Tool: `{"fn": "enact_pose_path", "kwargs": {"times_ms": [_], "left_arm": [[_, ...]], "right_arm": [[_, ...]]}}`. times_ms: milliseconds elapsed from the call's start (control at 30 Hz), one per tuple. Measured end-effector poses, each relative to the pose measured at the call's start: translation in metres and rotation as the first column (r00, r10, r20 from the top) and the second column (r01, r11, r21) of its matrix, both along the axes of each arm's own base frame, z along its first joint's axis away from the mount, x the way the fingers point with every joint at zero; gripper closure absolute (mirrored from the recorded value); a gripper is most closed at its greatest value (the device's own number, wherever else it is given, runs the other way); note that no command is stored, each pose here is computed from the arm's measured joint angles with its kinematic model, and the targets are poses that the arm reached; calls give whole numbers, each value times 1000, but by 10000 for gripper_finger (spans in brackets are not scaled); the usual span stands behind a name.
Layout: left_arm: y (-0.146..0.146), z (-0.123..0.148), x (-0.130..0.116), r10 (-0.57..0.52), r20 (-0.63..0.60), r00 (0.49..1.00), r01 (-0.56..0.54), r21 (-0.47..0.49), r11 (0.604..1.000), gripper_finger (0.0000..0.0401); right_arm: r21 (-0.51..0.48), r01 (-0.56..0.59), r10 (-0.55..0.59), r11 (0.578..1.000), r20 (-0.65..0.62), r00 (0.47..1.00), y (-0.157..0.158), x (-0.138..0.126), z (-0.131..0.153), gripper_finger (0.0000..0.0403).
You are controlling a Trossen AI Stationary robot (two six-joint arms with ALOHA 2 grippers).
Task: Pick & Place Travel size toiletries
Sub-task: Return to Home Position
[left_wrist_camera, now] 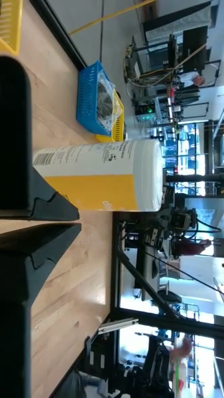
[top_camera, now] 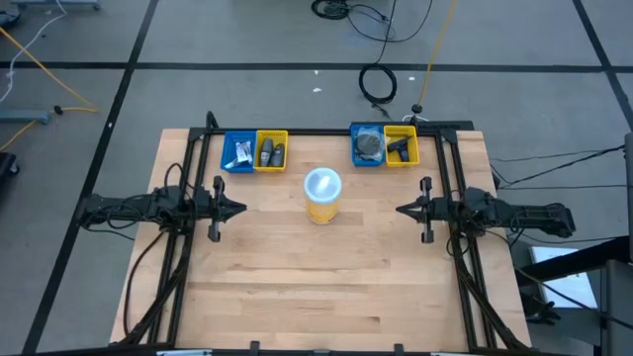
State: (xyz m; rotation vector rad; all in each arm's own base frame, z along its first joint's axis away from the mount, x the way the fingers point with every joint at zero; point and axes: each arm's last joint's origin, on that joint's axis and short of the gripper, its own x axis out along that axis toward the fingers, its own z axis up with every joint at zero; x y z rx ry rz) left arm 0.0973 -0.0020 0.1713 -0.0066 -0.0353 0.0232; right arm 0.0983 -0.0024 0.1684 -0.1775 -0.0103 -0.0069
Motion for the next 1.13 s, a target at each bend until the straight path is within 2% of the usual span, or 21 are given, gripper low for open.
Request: {"fn": "enact_pose_path", "kwargs": {"times_ms": [1133], "left_arm": [[0, 0, 0, 0, 1, 1000, 0, 0, 1000, 382]], "right_arm": [[0, -3, 3, 1000, 12, 1000, 0, 0, 1, 400]]}}
